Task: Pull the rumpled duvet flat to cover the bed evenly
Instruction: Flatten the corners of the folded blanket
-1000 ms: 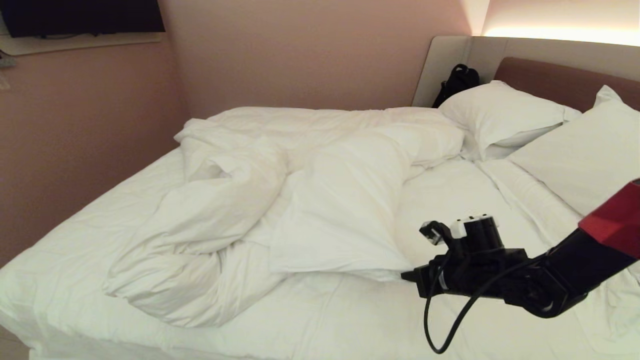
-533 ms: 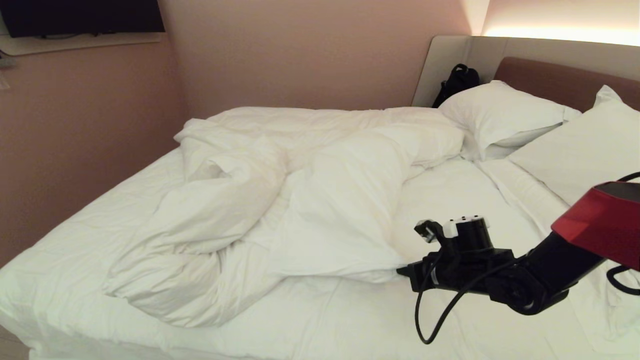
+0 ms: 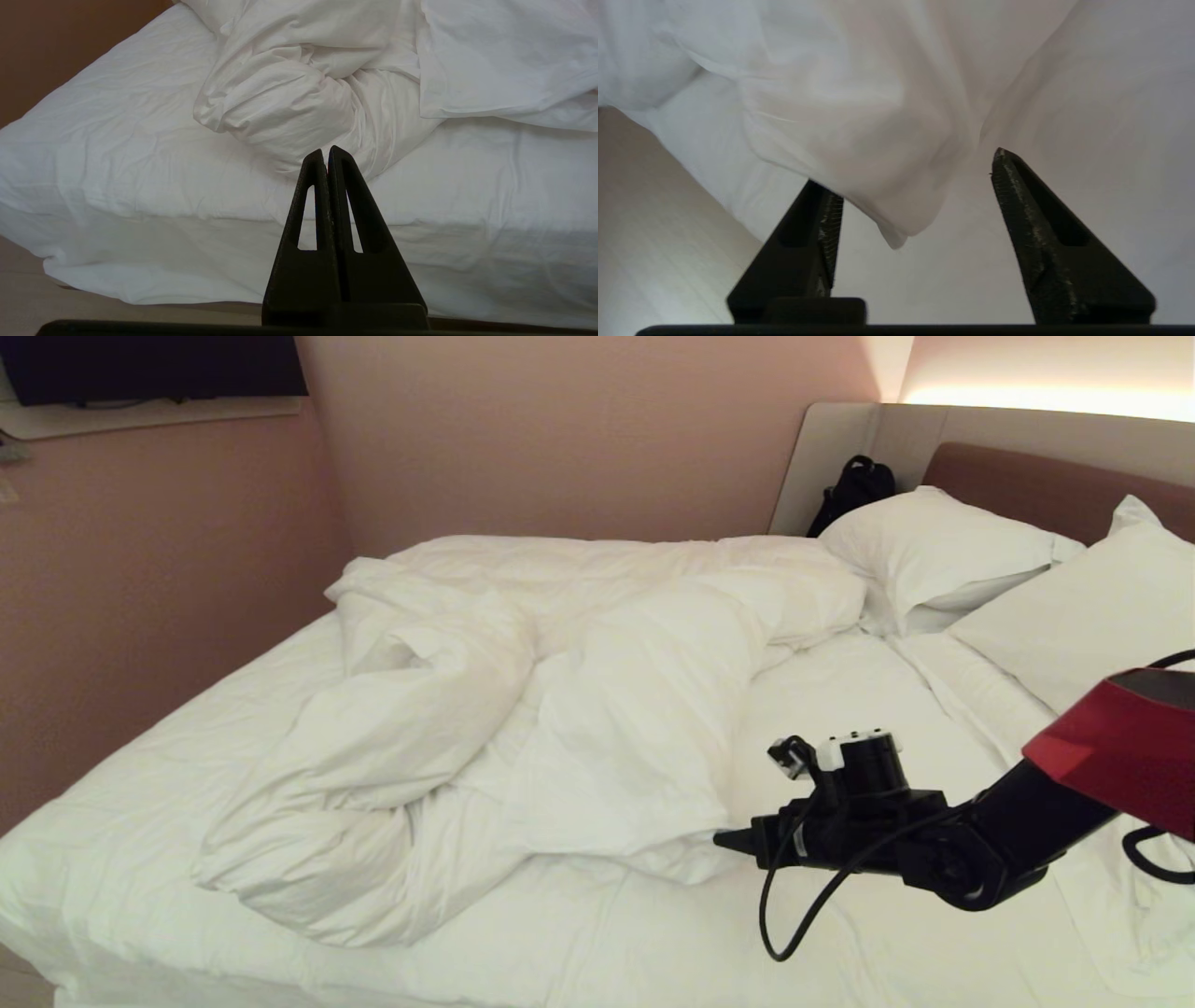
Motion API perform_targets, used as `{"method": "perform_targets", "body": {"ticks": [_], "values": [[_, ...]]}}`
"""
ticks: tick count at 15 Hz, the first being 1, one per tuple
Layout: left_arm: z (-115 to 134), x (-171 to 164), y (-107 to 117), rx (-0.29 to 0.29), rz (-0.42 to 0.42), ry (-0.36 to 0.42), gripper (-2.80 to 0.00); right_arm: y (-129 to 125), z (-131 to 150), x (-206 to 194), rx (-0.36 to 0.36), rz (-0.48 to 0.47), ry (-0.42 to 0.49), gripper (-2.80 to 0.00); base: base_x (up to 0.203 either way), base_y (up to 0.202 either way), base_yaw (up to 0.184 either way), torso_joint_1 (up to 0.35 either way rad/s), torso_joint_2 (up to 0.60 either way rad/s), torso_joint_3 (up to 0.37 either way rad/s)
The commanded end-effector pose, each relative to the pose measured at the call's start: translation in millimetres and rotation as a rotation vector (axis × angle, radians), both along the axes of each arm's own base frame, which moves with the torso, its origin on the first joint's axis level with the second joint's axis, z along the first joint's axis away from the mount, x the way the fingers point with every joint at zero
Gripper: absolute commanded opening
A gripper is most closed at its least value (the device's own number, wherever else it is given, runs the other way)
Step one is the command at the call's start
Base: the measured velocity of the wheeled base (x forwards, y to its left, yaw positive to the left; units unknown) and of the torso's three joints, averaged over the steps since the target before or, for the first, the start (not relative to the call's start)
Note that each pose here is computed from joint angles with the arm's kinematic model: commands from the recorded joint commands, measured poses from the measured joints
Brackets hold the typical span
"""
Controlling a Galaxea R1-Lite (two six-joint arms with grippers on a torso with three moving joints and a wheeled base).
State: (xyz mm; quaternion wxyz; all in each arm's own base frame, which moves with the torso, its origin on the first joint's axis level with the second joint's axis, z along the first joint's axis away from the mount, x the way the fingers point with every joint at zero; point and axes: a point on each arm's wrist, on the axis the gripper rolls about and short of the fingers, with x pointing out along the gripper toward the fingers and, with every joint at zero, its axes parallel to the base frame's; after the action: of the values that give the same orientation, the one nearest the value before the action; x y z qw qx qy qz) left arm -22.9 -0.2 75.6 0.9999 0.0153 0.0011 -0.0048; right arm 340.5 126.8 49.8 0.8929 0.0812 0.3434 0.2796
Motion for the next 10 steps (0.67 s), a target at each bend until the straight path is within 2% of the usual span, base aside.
{"method": "perform_targets", "body": {"ticks": [1, 3, 6, 10], "values": [[0, 0, 0, 0.0, 0.0, 0.001, -2.8, -5, 16, -5, 0.201, 0.125, 0.073, 0.0, 0.0, 0.0, 0.0, 0.0, 0.0, 0.0], [0, 0, 0, 0.0, 0.0, -0.001, -2.8, -21, 33, -13, 0.299, 0.226, 0.102, 0.0, 0.0, 0.0, 0.0, 0.0, 0.0, 0.0], [0, 0, 0, 0.0, 0.0, 0.001, -2.8, -41, 43, -20, 0.387, 0.311, 0.147, 0.0, 0.0, 0.0, 0.0, 0.0, 0.0, 0.0], [0, 0, 0, 0.0, 0.0, 0.001, -2.8, -49, 27, 8, 0.424, 0.298, 0.224, 0.0, 0.0, 0.0, 0.0, 0.0, 0.0, 0.0]]}}
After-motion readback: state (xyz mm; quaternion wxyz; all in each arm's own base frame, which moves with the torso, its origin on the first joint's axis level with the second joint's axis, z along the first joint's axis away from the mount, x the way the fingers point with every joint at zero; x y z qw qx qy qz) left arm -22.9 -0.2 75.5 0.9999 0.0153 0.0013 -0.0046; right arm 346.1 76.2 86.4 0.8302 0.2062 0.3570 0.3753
